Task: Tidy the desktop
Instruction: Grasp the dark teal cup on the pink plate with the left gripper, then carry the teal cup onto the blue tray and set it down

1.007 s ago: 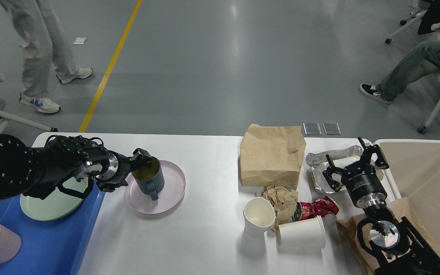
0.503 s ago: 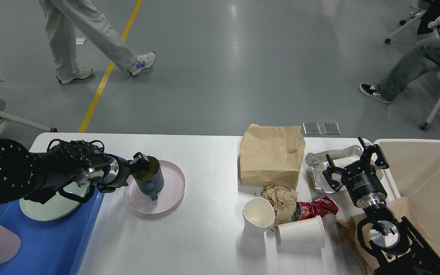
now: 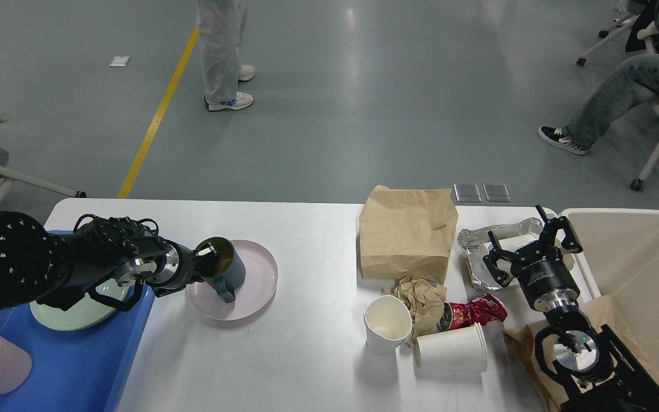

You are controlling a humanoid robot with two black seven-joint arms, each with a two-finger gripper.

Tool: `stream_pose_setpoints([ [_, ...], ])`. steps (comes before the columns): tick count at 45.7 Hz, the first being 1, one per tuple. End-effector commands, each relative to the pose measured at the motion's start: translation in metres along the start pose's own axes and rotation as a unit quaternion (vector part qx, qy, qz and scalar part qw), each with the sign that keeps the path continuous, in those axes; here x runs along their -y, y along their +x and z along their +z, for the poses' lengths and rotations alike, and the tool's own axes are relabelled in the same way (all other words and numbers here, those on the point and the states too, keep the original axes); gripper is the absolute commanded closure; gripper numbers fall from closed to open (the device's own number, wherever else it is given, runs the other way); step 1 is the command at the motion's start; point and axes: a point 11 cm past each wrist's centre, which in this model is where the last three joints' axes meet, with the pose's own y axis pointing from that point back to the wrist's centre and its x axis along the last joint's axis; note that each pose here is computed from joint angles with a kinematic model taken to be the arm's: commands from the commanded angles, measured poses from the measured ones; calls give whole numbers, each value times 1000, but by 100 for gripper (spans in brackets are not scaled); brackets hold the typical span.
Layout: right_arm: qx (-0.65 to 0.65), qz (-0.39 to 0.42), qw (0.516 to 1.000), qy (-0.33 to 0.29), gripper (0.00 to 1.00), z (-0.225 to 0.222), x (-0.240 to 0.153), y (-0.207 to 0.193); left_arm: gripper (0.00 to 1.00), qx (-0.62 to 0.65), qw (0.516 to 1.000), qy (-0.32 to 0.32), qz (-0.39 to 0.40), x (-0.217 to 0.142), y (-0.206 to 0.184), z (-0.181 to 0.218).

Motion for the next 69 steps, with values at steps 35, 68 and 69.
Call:
stream_pose_setpoints([
  [35, 0, 0, 1000, 0, 0, 0, 0, 0, 100, 168, 982, 32, -79, -111, 36, 38],
  [68, 0, 1, 1000, 0, 0, 0, 0, 0, 100, 279, 953, 51, -105, -296, 38, 26],
  [69, 0, 1, 1000, 0, 0, 0, 0, 0, 100, 279, 953, 55, -105, -296, 40, 22],
])
